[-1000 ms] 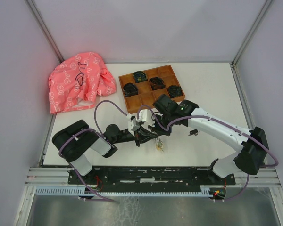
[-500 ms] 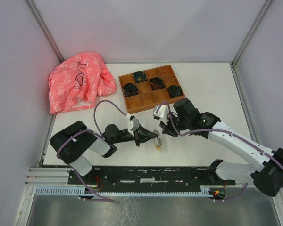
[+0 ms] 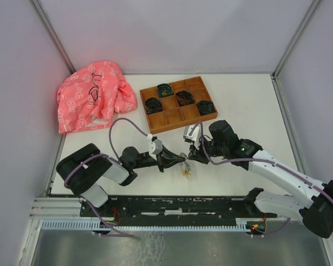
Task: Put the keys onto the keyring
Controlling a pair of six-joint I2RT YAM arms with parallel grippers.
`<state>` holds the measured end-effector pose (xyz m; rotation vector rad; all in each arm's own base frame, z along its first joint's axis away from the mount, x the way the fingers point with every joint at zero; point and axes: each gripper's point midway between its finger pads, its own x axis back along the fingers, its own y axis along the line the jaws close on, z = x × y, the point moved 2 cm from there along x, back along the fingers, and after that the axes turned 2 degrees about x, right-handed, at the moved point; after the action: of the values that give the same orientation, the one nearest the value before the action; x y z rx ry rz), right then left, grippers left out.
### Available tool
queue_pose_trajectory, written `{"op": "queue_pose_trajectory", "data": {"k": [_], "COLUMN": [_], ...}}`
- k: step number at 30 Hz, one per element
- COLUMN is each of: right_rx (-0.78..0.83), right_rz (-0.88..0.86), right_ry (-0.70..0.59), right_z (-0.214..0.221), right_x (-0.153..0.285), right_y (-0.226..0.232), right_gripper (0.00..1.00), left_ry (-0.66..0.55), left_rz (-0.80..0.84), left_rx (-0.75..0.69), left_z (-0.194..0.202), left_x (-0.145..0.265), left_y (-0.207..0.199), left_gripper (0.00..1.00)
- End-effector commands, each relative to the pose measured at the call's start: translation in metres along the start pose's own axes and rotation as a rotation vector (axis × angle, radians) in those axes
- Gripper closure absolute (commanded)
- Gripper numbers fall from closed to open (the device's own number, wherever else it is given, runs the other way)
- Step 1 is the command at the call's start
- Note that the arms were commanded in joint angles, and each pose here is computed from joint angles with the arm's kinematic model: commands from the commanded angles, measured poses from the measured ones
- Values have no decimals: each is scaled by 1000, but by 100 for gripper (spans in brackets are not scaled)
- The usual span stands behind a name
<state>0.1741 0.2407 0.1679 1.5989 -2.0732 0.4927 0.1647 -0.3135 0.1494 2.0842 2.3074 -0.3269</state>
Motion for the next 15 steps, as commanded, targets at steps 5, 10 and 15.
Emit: {"op": "queue_pose_trajectory", "data": {"k": [5,10,15], "right_rx": [18,21,29], "right_rz": [-48,-51,-56], "right_ry": [-88,-73,-100], "right_z": [-19,-16,-20], "right_x": [0,2,0], "right_y": [6,7,7], "right_gripper": [79,79,79], "left_ry": [-186,-181,-185], "left_rz": [39,33,47], "left_rx": [-152,-152,-152], "left_z": [-50,-48,-50], "left_x": [-5,-4,-5], "left_y": [-9,-8,-10], "left_gripper": [97,97,97]}}
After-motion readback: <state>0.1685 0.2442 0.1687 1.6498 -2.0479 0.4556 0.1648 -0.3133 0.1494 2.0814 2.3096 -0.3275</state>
